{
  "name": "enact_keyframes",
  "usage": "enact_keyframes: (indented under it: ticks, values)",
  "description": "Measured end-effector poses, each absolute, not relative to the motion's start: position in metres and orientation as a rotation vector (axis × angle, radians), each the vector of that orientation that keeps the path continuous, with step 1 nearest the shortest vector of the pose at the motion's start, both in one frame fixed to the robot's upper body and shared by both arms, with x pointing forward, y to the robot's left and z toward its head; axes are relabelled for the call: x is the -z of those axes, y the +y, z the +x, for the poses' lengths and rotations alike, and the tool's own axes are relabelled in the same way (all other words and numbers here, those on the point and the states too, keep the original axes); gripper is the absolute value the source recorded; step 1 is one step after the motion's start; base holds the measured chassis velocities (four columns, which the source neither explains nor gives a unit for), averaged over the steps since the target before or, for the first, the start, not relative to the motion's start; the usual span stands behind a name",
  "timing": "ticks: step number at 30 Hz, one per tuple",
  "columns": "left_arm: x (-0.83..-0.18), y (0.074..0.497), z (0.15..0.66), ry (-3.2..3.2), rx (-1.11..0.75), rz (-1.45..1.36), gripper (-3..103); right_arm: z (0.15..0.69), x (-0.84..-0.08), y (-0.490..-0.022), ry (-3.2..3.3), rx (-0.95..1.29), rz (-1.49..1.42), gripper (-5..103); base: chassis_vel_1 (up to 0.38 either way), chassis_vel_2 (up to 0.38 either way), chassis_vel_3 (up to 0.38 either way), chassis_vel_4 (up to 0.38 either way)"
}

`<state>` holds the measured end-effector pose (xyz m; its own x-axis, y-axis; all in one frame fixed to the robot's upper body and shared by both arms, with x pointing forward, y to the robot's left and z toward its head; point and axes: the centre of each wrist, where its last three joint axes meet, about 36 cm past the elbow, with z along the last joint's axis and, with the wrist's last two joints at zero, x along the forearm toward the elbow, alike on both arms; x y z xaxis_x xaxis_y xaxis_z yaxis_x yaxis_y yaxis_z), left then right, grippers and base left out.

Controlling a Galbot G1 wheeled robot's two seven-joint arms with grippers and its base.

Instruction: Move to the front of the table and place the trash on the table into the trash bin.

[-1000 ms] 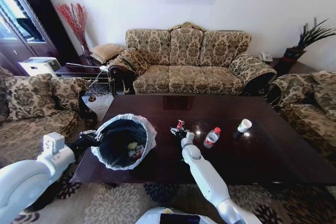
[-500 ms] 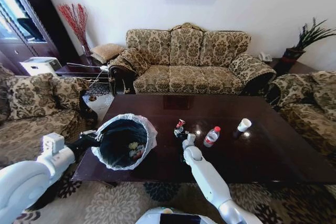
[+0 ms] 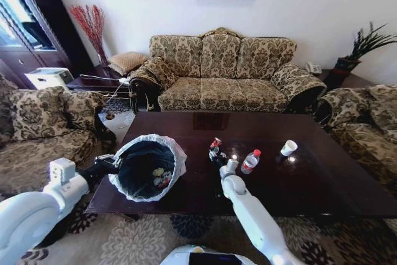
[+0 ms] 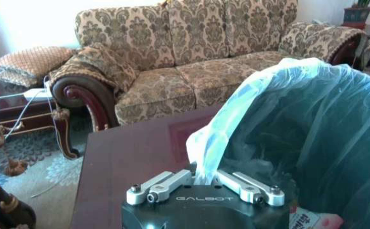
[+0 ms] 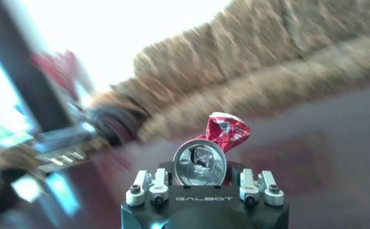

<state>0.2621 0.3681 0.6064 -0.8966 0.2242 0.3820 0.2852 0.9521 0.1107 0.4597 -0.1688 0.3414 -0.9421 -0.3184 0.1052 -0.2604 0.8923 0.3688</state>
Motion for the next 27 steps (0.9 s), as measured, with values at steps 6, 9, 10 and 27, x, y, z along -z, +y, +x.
enact_keyframes:
  ticks: [6, 9, 10, 27]
  values:
    - [-0.604, 0.37, 0.263, -2.729, 0.23, -0.363, 0, 0.433, -0.403, -0.178, -2.943, 0.579, 0.784, 48, 0.0, 0.0, 0.0, 0.0]
    - [-0.603, 0.371, 0.262, -2.725, 0.231, -0.355, 0, 0.419, -0.438, -0.179, -2.972, 0.569, 0.956, 48, 0.0, 0.0, 0.0, 0.0]
    - [-0.603, 0.371, 0.262, -2.725, 0.231, -0.355, 0, 0.419, -0.438, -0.179, -2.972, 0.569, 0.956, 48, 0.0, 0.0, 0.0, 0.0]
    - [-0.593, 0.381, 0.269, -2.709, 0.225, -0.328, 0, 0.312, -0.604, -0.159, -2.343, 1.047, 1.518, 48, 0.0, 0.0, 0.0, 0.0]
